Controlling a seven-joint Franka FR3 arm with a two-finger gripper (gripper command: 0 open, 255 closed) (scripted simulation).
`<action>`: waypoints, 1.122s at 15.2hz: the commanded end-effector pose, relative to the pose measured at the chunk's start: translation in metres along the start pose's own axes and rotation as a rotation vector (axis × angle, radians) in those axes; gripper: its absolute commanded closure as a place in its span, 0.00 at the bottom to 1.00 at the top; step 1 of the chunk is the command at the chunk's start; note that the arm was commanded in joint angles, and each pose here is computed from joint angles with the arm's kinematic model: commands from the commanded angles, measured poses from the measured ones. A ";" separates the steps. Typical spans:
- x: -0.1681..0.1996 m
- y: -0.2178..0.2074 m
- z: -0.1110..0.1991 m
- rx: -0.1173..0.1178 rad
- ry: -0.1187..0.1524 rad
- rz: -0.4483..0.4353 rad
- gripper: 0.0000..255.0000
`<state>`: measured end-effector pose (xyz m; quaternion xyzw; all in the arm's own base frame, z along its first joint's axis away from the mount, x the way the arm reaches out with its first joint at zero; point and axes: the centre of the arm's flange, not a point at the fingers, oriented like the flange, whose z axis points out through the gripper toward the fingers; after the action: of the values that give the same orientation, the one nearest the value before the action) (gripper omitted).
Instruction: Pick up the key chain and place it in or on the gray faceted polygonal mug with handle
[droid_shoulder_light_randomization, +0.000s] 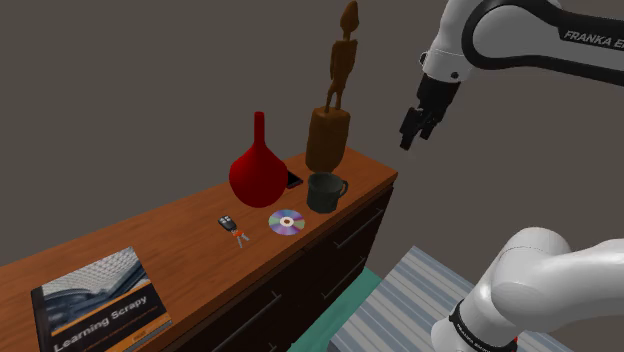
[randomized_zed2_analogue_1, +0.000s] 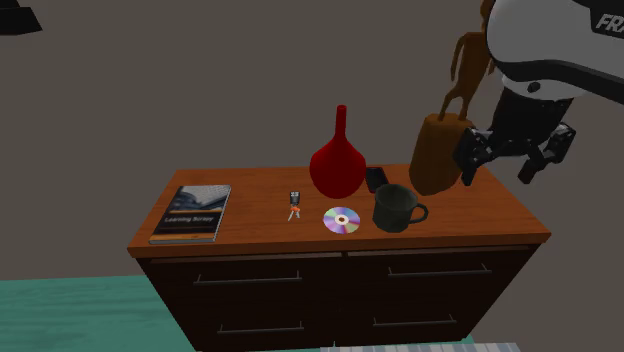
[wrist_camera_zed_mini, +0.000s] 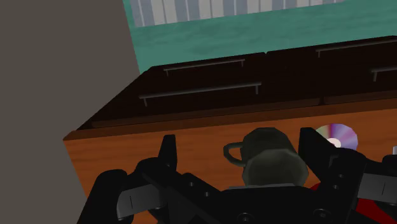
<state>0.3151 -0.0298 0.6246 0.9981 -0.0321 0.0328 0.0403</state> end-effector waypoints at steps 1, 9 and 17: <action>0.000 0.000 0.000 0.000 0.000 0.000 0.00; 0.047 -0.078 0.051 0.013 -0.005 -0.014 0.00; 0.093 -0.157 0.102 0.027 -0.009 -0.027 0.00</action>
<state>0.4128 0.1022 0.5247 0.9990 -0.0188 0.0280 0.0287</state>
